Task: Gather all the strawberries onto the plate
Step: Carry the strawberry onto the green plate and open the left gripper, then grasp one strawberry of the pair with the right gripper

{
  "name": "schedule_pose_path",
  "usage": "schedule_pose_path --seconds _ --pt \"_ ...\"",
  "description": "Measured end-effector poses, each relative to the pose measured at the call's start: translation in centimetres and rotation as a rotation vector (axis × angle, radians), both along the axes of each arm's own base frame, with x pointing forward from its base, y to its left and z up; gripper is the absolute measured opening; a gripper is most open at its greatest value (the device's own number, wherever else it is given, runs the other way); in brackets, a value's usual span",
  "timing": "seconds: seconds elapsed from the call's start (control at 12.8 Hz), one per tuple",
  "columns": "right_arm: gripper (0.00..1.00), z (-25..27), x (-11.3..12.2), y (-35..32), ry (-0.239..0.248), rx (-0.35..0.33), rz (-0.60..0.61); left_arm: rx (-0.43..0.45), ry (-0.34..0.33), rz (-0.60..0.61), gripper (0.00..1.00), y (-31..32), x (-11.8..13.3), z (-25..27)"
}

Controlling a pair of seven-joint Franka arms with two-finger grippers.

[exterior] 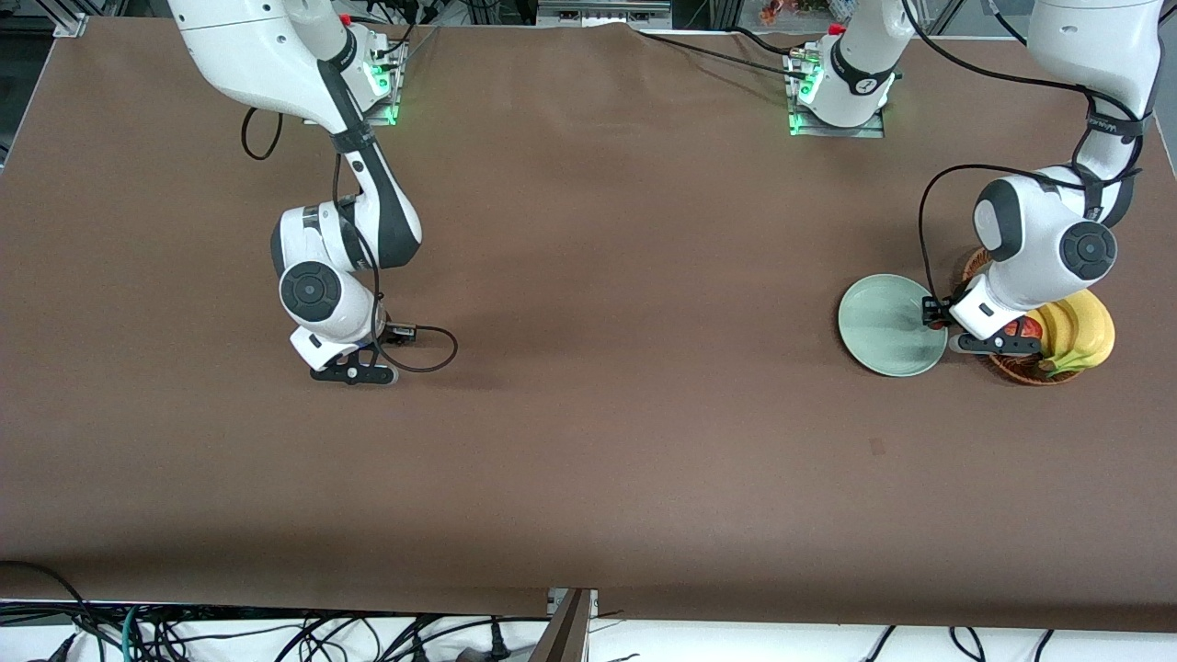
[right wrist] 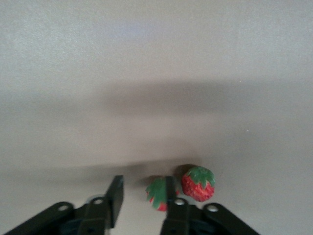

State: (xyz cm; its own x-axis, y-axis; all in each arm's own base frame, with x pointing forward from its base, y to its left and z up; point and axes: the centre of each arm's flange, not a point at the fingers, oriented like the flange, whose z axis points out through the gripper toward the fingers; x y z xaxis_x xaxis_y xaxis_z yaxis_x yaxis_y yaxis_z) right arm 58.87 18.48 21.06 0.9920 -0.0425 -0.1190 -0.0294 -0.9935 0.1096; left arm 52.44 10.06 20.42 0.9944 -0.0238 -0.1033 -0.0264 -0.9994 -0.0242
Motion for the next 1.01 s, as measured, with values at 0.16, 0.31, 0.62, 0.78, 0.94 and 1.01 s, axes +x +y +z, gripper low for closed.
schedule_pose_path --seconds 0.16,0.31,0.62,0.78,0.94,1.01 --pt "0.47 -0.4 -0.2 -0.2 0.008 -0.003 -0.002 -0.005 0.000 0.007 0.36 0.0 0.0 -0.2" --pt "0.48 -1.0 -0.7 -0.4 0.022 -0.009 -0.004 -0.005 -0.001 0.006 0.36 0.0 0.0 -0.1" --pt "0.47 -1.8 -1.2 -0.8 0.041 -0.016 -0.006 -0.006 -0.008 -0.016 0.50 -0.3 0.4 0.2" --pt "0.46 -2.0 -1.4 -0.9 0.040 -0.017 -0.007 -0.017 -0.007 -0.025 0.71 -0.7 0.9 1.8" --pt "0.42 -2.2 -1.5 -1.1 0.040 -0.018 -0.009 -0.038 -0.005 -0.027 0.94 -0.9 1.6 5.3" --pt "0.37 -2.2 -1.5 -1.1 0.039 -0.017 -0.009 -0.050 -0.011 -0.028 1.00 -1.0 1.8 7.5"
